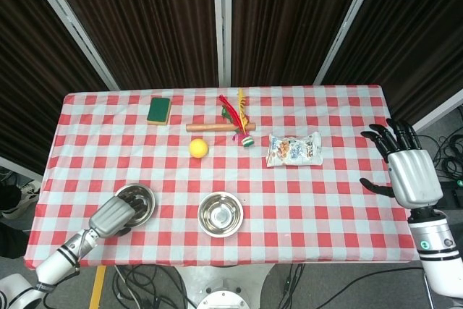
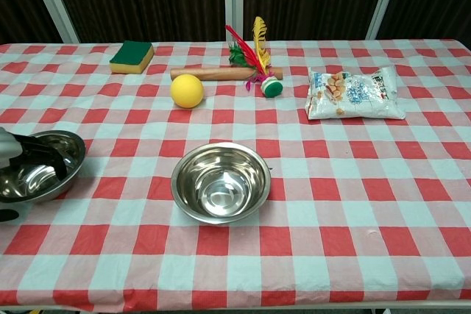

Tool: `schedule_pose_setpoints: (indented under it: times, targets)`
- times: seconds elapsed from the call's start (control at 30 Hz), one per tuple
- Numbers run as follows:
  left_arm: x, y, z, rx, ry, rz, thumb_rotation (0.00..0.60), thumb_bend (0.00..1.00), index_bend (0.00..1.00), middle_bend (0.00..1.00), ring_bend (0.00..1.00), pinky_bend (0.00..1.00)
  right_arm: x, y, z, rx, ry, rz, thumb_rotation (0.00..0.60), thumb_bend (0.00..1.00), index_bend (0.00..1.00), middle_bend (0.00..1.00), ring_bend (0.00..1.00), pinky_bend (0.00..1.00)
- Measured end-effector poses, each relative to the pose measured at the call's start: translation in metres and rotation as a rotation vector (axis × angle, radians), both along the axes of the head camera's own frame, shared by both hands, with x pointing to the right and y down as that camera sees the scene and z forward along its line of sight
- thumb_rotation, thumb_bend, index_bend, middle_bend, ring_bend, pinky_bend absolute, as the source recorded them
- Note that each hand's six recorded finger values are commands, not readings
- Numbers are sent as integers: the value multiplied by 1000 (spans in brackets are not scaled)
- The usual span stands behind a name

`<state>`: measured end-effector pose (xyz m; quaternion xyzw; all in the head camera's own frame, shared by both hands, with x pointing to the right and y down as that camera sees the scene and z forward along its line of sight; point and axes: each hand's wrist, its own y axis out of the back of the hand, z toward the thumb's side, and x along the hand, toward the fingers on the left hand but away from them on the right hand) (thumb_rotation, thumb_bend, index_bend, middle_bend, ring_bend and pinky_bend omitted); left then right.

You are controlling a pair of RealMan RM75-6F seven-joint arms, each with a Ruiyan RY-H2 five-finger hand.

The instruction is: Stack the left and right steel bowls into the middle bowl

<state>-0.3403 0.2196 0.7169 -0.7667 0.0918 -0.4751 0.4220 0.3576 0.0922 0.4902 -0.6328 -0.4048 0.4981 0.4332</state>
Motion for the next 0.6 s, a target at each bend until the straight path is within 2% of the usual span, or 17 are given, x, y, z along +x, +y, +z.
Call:
schedule_pose_setpoints:
  times: [0.4,0.6]
  targets:
    - [-2,-8,7,21,11,-29,600,335,516,540,457,594,4,-1,6,-19,15,8,600,0,214,163,53,69]
    - [-3,-3,13,-1,-5,-12,600,350,544,565,481,623,5,-2,6,-14,15,13,600,0,214,165,53,71]
